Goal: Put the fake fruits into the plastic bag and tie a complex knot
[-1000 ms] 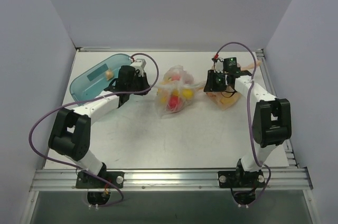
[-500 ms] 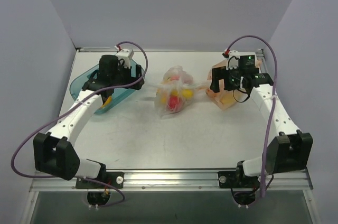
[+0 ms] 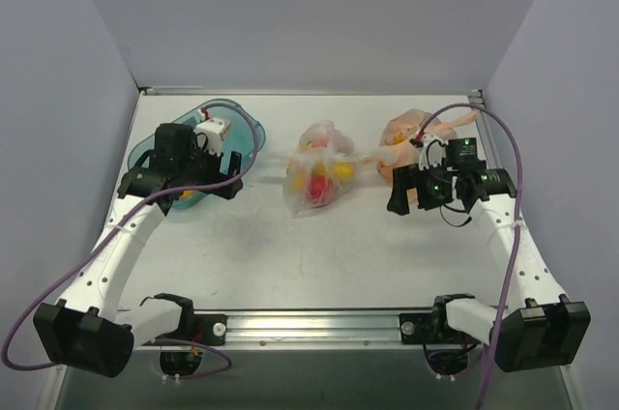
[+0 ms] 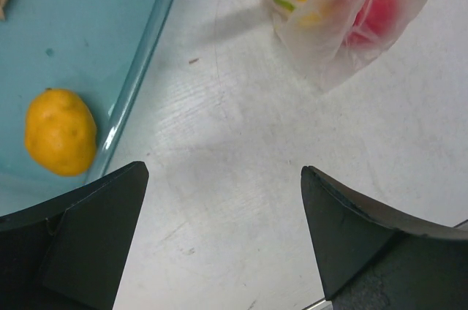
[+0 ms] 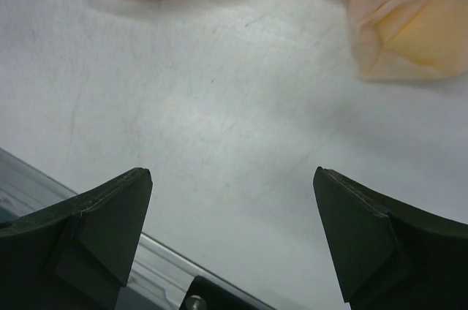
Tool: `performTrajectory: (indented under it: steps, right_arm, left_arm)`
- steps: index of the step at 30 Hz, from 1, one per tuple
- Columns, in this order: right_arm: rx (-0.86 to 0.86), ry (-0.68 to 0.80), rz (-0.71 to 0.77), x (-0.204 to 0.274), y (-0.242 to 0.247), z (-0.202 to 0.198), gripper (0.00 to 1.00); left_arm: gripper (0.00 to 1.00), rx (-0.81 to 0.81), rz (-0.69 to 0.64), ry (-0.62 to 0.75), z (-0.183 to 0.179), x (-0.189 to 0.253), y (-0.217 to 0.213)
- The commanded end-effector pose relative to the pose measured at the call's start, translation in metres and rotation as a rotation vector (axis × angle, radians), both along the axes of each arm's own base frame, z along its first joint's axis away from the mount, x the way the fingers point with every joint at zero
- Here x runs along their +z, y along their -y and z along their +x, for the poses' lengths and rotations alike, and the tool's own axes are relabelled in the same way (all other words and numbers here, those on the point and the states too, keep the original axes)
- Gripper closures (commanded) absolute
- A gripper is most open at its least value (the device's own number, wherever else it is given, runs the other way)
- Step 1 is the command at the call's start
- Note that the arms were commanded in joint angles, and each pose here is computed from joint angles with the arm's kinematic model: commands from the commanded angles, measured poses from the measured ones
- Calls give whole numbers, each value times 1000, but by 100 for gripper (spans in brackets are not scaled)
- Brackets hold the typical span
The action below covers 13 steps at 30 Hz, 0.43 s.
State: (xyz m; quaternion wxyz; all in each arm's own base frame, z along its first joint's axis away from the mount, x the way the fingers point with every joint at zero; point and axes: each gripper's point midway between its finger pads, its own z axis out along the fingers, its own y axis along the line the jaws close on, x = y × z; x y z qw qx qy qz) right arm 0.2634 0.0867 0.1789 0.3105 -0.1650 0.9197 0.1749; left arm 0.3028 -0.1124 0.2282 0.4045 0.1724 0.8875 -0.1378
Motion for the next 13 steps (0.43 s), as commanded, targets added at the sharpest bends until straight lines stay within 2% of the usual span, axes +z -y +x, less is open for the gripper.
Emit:
performTrajectory:
  steps: [1,6,13]
  right_arm:
    - [51,-113,60,-21,-14,-39,0]
    - [86,-186,50,-46,-22,-63,0]
    - [101,-159,31,-41,-24,-64,0]
  left_arm:
    - [3,-29,46,-54,-27,-25,-9]
    - [3,-37,60,-95,-43,-45,-12]
    - [2,-30,52,-108,-46,-47,-12]
